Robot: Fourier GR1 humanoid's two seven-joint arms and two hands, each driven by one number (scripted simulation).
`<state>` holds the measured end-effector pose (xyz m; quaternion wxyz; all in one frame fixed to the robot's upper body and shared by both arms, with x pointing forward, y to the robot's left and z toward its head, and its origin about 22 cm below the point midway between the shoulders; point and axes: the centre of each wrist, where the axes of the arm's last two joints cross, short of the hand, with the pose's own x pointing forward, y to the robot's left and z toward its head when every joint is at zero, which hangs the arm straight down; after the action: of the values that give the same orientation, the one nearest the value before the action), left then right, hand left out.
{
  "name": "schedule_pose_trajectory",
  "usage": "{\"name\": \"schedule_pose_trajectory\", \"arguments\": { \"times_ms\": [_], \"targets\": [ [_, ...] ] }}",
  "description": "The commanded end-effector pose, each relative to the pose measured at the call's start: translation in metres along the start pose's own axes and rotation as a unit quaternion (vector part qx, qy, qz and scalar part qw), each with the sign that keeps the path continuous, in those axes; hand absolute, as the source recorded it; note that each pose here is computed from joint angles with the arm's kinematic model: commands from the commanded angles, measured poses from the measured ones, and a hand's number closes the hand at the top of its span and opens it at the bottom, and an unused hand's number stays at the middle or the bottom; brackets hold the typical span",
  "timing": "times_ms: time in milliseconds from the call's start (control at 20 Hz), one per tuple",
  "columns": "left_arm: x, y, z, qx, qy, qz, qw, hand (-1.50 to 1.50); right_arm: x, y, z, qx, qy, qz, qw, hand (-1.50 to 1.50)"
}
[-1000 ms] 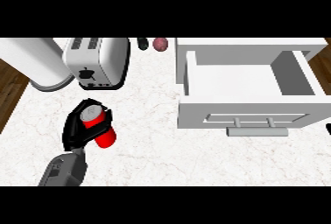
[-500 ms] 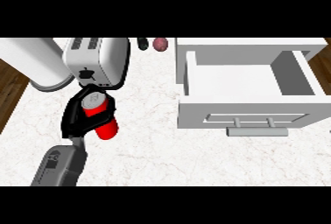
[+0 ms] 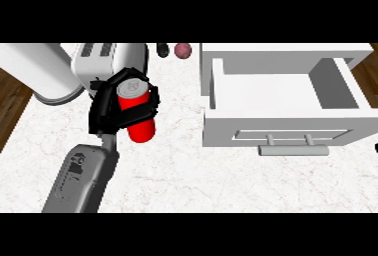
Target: Pick up the can, place it into the drawer and close the drawer
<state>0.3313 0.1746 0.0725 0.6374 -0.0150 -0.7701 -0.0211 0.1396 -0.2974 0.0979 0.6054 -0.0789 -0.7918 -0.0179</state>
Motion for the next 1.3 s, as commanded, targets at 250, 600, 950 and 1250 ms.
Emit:
{"name": "schedule_pose_trajectory", "arguments": {
  "times_ms": [250, 600, 950, 1250],
  "targets": [
    [0.082, -0.072, -0.042, -0.032, -0.023, -0.022, 0.9990, 1.50, -0.009, -0.009, -0.001, -0.003, 0.007, 0.011, 1.000, -1.50],
    [0.122, -0.123, -0.063, -0.044, -0.030, -0.030, 0.9981, 1.50, 0.005, 0.000, -0.005, -0.001, -0.007, 0.000, 1.000, -1.50],
    [0.136, -0.155, -0.090, -0.039, -0.026, -0.042, 0.9980, 1.50, -0.009, 0.001, -0.022, 0.005, 0.000, 0.007, 1.000, -1.50],
    [0.144, -0.168, -0.111, -0.031, -0.017, -0.053, 0.9979, 1.50, -0.004, -0.014, -0.002, 0.012, -0.005, 0.002, 1.000, -1.50]
  ]
}}
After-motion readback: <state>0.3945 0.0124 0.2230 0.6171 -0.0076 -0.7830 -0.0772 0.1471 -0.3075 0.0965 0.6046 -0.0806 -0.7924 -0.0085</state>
